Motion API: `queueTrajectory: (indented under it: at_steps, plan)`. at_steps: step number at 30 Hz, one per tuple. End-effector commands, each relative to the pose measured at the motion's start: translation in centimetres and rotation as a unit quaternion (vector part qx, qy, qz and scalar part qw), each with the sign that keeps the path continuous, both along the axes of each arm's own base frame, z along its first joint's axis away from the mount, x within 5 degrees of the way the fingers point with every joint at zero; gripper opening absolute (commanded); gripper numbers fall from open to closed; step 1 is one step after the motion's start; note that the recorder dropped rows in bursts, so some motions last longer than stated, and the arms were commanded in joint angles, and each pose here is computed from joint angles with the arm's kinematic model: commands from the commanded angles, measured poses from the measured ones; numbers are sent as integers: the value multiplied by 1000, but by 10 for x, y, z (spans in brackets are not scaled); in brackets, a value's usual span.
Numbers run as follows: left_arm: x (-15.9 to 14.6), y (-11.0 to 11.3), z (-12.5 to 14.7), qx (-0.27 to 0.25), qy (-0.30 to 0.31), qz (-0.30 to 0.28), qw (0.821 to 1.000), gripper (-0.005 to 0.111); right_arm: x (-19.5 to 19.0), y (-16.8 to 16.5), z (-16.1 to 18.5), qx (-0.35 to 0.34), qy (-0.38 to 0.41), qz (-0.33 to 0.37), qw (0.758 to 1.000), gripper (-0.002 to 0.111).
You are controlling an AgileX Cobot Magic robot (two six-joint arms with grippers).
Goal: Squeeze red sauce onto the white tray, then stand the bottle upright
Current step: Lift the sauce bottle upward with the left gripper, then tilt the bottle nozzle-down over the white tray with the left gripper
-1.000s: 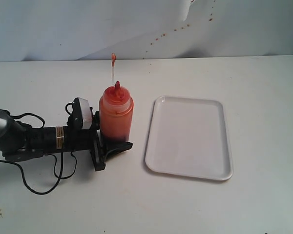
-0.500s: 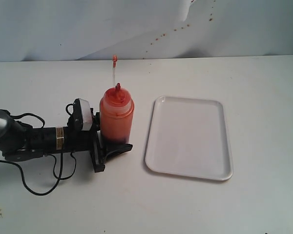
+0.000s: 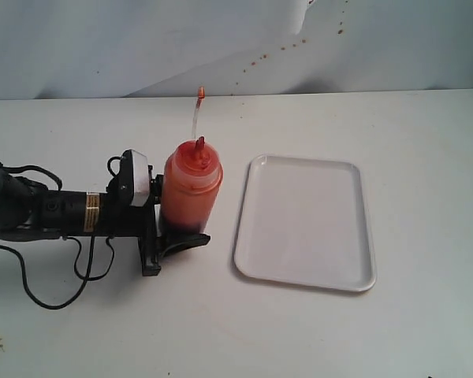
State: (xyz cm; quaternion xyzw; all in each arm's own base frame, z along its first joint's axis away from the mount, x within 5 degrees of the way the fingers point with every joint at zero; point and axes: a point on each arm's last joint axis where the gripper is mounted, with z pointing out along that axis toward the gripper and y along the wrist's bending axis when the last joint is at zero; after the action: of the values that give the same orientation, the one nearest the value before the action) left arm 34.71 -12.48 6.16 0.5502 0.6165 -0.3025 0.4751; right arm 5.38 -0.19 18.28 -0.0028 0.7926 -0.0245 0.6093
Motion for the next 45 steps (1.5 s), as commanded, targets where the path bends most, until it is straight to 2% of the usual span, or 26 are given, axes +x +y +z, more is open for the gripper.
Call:
queueTrajectory:
  at_steps: [1,11,13,15,19,21,26,29,34,40,45]
  plan:
    - [1,-3,17,-14,-2,-6,1000,0,0,0,0,2,-7,-3,1000,0]
    - [0,-3,32,-3,-11,-10,1000,0,0,0,0,2,-7,-3,1000,0]
    - [-1,0,41,-5,-14,21,1000,0,0,0,0,2,-7,-3,1000,0]
    - [1,5,52,0,-18,77,997,0,0,0,0,2,-7,-3,1000,0]
    - [-1,19,69,87,-43,141,985,0,0,0,0,2,-7,-3,1000,0]
    - [1,23,77,103,-46,167,979,0,0,0,0,2,-7,-3,1000,0]
    - [0,27,77,126,-45,182,974,0,0,0,0,2,-7,-3,1000,0]
    - [3,30,79,136,-39,210,967,0,0,0,0,2,-7,-3,1000,0]
    - [4,30,77,164,-61,209,962,0,0,0,0,2,-7,-3,1000,0]
    - [1,14,72,237,-104,197,946,0,0,0,0,2,-7,-3,1000,0]
    - [0,0,74,260,-147,194,934,0,0,0,0,2,-7,-3,1000,0]
